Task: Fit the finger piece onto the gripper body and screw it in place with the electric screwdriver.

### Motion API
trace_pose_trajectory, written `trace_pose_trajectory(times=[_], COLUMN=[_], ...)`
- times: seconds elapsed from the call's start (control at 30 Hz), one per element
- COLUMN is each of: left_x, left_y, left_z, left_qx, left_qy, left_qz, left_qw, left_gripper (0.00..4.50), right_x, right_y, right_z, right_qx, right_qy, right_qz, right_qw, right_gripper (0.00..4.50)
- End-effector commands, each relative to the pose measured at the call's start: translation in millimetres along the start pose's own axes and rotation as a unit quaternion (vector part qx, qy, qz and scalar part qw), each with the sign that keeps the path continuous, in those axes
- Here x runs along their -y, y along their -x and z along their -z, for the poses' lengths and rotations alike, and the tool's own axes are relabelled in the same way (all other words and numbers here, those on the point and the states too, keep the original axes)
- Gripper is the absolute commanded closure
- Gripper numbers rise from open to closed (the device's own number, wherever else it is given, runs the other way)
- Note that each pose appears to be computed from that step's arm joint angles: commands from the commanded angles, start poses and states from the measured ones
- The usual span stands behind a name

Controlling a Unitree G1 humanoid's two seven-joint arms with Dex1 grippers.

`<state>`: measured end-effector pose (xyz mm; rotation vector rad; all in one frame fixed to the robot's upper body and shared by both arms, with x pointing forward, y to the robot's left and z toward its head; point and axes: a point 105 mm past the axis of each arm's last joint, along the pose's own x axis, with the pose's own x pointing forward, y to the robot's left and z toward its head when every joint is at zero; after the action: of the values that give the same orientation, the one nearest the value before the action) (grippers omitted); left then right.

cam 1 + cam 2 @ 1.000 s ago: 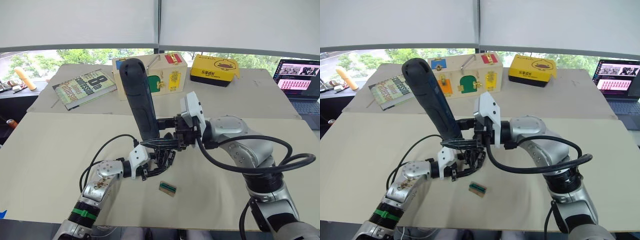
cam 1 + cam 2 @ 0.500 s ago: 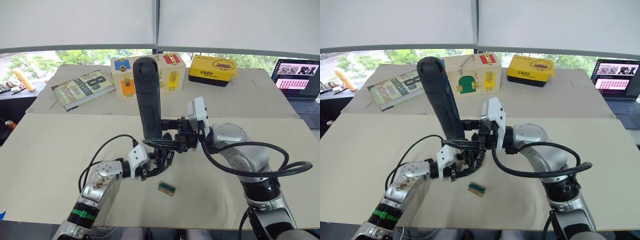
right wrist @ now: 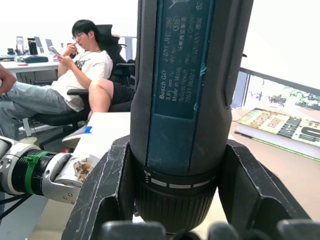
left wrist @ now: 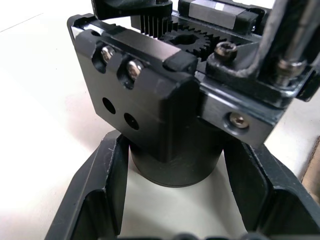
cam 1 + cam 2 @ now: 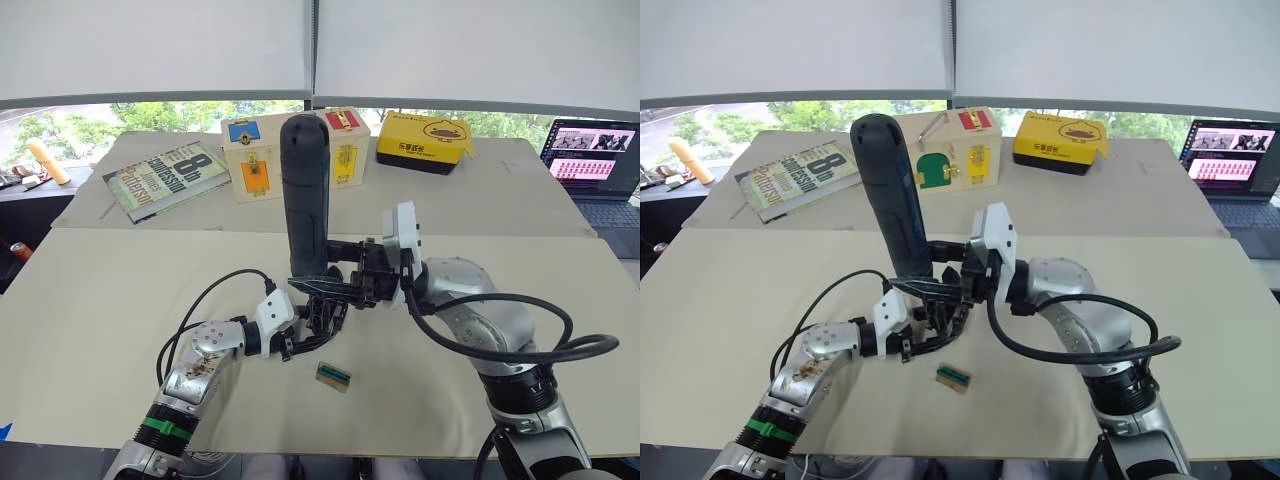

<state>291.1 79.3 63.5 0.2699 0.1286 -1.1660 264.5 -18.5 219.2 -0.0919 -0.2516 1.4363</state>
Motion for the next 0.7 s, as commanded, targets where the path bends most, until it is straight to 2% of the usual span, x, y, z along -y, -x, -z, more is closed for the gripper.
trace_pose_trajectory(times=[0.03,0.27,0.7], left_x=[8,7,10], left_y=[4,3,4], left_z=[30,30,30], left_qx=[-0.053,-0.054,-0.056], left_qy=[0.047,0.045,0.049], left_qz=[0.006,0.010,0.010], left_qw=[0.997,0.997,0.997], left_gripper=[2.23,2.23,2.23], right_x=[1,-3,-2], right_y=[4,5,4], right_z=[26,40,46], right_qx=[-0.053,-0.084,-0.083], right_qy=[-0.018,-0.018,-0.017], right_qz=[0.014,-0.002,-0.003], right_qw=[0.998,0.996,0.996], right_gripper=[2.58,2.58,2.58])
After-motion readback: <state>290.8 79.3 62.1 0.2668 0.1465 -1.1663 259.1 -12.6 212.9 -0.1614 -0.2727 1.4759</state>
